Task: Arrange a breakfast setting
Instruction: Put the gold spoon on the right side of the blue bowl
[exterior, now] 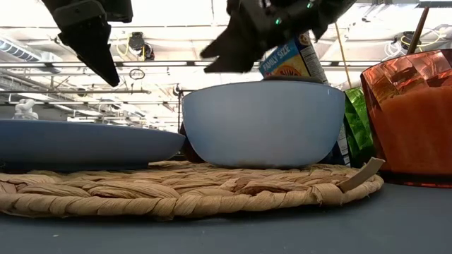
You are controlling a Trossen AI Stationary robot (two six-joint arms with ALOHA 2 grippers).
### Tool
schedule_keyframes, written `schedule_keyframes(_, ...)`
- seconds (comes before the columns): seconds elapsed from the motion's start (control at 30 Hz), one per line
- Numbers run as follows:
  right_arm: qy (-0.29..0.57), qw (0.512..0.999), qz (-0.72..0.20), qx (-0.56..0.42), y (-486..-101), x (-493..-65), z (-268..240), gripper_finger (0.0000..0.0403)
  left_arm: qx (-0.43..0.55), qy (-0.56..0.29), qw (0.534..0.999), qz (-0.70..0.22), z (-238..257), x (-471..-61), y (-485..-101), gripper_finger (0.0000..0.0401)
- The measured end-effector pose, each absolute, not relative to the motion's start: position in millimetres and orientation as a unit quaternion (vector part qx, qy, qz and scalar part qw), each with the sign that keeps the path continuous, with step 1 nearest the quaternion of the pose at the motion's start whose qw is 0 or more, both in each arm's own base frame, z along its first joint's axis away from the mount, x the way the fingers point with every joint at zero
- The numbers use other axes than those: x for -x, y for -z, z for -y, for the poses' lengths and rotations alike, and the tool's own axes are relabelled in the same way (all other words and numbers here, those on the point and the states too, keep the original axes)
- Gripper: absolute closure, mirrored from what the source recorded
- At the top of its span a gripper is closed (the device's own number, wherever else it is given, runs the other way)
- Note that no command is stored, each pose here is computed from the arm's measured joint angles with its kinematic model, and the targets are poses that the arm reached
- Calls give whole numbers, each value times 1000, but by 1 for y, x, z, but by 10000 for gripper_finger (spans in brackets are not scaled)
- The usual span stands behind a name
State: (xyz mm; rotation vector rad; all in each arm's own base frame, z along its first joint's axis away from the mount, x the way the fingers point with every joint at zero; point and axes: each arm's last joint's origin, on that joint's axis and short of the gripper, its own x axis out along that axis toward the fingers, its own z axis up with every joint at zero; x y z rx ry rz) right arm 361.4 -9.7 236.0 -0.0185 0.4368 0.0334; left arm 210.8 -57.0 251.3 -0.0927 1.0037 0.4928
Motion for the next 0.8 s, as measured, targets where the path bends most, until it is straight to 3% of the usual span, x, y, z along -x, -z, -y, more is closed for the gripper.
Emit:
schedule_keyframes(0.37, -23, 984, -175, 12, -282, -334, 4, 43, 44, -233, 847, -475, 57, -211, -251, 43)
schedule_keyframes(0.8, -23, 979, -204, 11, -282, -326, 4, 43, 28, -222, 851, -476, 57, -212, -252, 43)
